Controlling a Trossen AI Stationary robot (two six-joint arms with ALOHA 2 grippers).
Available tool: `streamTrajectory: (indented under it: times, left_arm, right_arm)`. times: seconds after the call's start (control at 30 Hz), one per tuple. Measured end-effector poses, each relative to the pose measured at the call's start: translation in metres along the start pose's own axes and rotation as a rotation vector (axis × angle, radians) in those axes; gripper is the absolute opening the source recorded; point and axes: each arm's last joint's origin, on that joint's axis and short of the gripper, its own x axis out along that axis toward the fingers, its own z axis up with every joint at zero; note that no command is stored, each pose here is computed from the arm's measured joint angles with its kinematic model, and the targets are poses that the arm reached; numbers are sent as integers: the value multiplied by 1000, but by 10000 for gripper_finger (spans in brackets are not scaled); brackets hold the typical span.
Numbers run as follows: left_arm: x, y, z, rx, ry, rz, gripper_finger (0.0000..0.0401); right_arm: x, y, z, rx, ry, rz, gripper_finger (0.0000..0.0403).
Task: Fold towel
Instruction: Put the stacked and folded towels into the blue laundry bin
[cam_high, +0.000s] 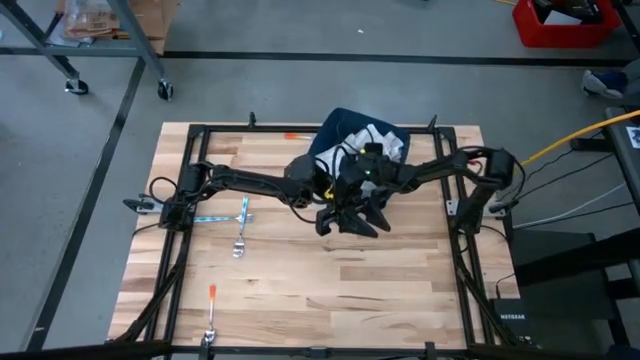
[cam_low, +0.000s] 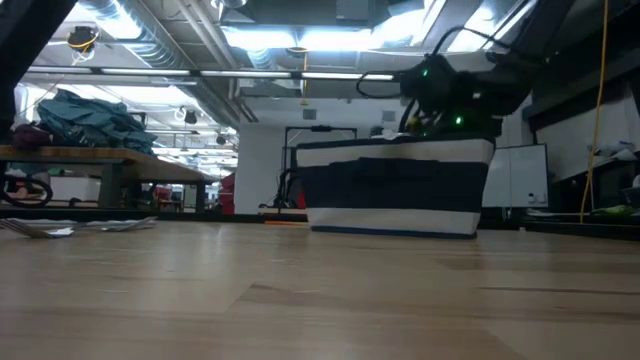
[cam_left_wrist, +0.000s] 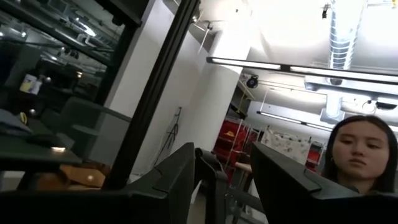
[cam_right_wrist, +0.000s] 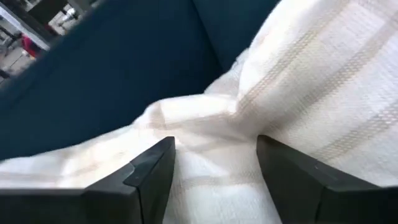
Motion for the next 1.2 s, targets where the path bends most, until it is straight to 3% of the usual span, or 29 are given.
streamTrajectory:
  times: [0.3,0.73,1.0,1.2]
  left_arm:
    - [2,-1,-1,-4,0,-5,148]
    - [1,-2,0,-9,-4,-8,148]
    - [1,-1,0,-5,-5,-7,148]
    - [1,-1,0,-5,-4,-7,148]
  right_arm:
    - [11,-4,-13,-16,12,-14,232]
    - [-23,25,36,160,-86,279,232]
    - [-27,32,29,124,121,454,232]
    - [-38,35,5,81,255,421,232]
